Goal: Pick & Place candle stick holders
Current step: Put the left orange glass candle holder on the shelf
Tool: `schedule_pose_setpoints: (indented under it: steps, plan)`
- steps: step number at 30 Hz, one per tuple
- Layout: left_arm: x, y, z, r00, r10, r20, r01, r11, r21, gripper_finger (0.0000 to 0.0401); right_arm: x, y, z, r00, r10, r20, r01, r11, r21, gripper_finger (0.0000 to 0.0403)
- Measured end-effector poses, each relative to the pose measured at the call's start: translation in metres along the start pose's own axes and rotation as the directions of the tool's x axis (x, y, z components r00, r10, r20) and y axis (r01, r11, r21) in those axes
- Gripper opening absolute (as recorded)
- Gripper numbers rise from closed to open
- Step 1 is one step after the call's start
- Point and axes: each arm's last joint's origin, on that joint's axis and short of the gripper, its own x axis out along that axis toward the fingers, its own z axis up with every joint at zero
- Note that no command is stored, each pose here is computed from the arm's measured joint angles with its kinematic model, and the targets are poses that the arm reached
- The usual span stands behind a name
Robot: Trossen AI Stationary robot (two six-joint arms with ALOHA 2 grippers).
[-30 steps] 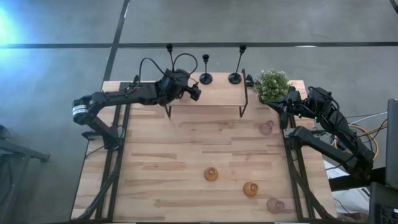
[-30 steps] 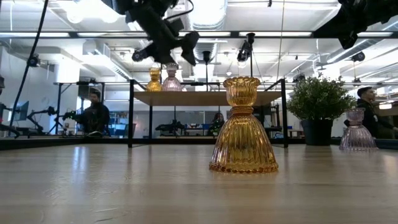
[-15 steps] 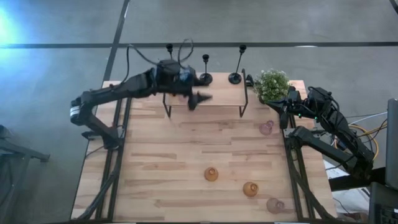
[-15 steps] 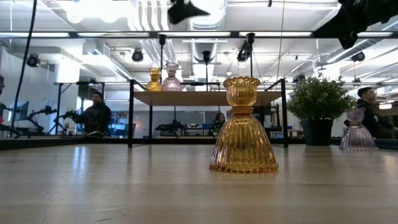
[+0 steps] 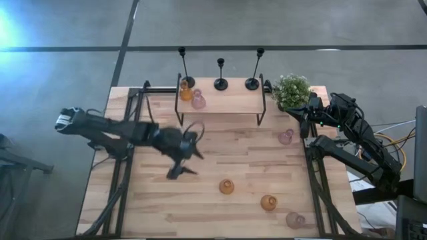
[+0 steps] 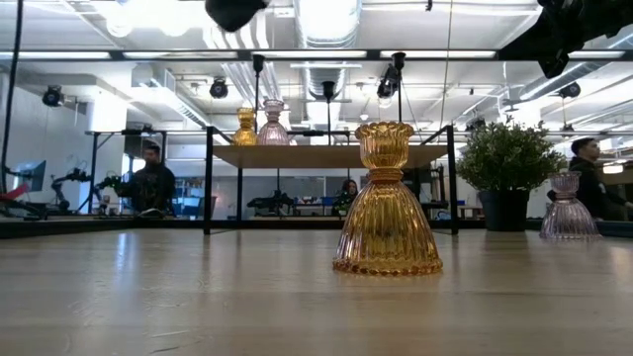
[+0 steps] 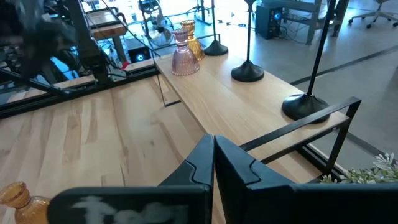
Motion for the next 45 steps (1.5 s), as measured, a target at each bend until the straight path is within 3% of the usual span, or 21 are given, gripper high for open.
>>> schedule_pose_setpoints:
  steps: [5,11,19,22,24,27,29,37,40,45]
  plan:
    - [0.028,-0.017,-0.057,1.0,0.014,-0.014,-0.012,0.992,0.124,0.0301,0.0,0.0,0.0,1.0,0.0,0.0,0.0,1.0,0.0,0.0008]
    - [0.061,-0.016,-0.105,0.987,0.038,0.157,-0.059,0.989,0.135,0.03,0.0,0.0,0.0,1.0,0.0,0.0,0.0,1.0,0.0,0.0008]
    - [0.097,-0.01,-0.124,0.982,0.094,0.165,-0.112,0.988,0.104,0.03,0.0,0.0,0.0,1.0,0.0,0.0,0.0,1.0,0.0,0.0008]
    - [0.104,-0.006,-0.122,0.966,0.208,0.154,-0.218,0.975,0.051,0.03,0.0,0.0,0.0,1.0,0.0,0.0,0.0,1.0,0.0,0.0008]
    - [0.104,-0.002,-0.117,0.928,0.334,0.167,-0.334,0.942,-0.029,0.03,0.0,0.0,0.0,1.0,0.0,0.0,0.0,1.0,0.0,0.0008]
    - [0.092,0.002,-0.104,0.831,0.516,0.208,-0.483,0.854,-0.192,0.03,0.0,0.0,0.0,1.0,0.0,0.0,0.0,1.0,0.0,0.0008]
    - [0.077,0.003,-0.093,0.777,0.577,0.25,-0.518,0.813,-0.266,0.03,0.0,0.0,0.0,1.0,0.0,0.0,0.0,1.0,0.0,0.0008]
    - [0.0,-0.005,-0.056,0.719,0.6,0.351,-0.546,0.8,-0.249,0.03,0.0,0.0,0.0,1.0,0.0,0.0,0.0,1.0,0.0,0.0008]
    - [-0.033,-0.008,-0.049,0.695,0.634,0.34,-0.581,0.773,-0.255,0.03,0.0,0.0,0.0,1.0,0.0,0.001,0.0,1.0,0.0,0.0008]
    - [-0.079,-0.01,-0.044,0.6,0.713,0.364,-0.614,0.701,-0.363,0.03,0.0,0.0,0.0,1.0,0.0,0.002,0.0,1.0,-0.001,0.0008]
